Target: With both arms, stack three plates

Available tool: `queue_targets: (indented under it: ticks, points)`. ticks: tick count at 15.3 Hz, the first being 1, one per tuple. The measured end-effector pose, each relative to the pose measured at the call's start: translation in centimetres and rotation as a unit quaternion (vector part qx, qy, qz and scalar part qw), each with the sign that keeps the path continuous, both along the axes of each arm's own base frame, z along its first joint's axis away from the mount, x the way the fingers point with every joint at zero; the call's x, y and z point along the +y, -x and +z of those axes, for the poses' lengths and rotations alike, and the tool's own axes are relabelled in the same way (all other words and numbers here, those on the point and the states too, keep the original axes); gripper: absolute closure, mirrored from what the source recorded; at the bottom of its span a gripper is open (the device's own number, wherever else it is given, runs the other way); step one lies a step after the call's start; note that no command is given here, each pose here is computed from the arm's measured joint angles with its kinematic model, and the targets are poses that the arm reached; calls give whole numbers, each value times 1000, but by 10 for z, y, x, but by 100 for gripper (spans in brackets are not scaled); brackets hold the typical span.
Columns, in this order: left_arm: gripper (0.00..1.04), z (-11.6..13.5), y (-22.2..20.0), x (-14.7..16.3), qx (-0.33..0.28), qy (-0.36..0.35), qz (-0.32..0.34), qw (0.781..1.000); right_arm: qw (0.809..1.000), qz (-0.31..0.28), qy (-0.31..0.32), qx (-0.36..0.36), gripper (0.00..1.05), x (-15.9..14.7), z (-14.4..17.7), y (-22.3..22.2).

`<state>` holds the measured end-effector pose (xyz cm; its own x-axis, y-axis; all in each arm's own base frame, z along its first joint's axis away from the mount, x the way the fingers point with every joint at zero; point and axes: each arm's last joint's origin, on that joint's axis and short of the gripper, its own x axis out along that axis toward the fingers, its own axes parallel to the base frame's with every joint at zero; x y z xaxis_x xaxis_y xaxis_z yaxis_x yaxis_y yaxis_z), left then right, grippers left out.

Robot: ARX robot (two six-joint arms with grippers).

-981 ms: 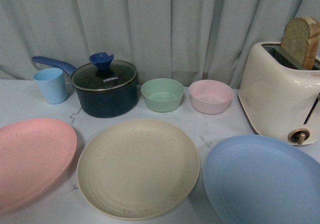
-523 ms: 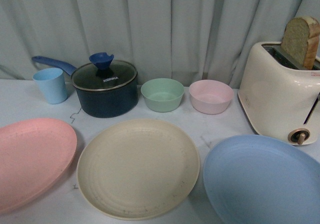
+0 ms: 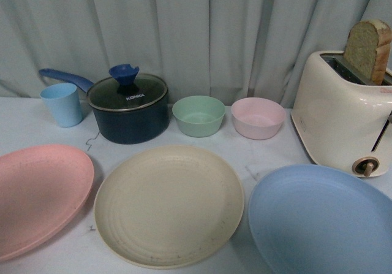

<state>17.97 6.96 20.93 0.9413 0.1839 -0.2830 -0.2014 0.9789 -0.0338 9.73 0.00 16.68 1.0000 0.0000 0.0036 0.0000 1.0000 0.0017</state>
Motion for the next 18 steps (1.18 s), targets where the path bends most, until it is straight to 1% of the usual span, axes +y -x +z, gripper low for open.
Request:
queue_targets:
  ticks: [2,3,4,5,7,8,9,12,14,16,18]
  points:
    - [7,-1,-51,33,15,-10,-32,999,1000,0,0,0,6,0,0,0]
    - [7,-9,-77,51,35,-8,-39,999,1000,0,0,0,6,0,0,0]
    - [7,-23,-101,67,61,-7,-43,997,1000,0,0,0,6,0,0,0]
    - [7,-43,-118,78,92,-7,-52,994,1000,0,0,0,6,0,0,0]
    - [7,-80,-135,89,142,6,-62,988,1000,0,0,0,6,0,0,0]
    - [7,-93,-139,95,156,10,-59,986,1000,0,0,0,6,0,0,0]
    - [7,-100,-141,97,161,15,-58,985,1000,0,0,0,6,0,0,0]
    - [7,-110,-137,88,154,15,-78,985,1000,0,0,0,6,0,0,0]
    - [7,-123,-132,83,160,22,-88,983,1000,0,0,0,6,0,0,0]
    - [7,-136,-127,81,166,23,-84,982,1000,0,0,0,6,0,0,0]
    - [7,-140,-123,85,163,21,-70,984,1000,0,0,0,6,0,0,0]
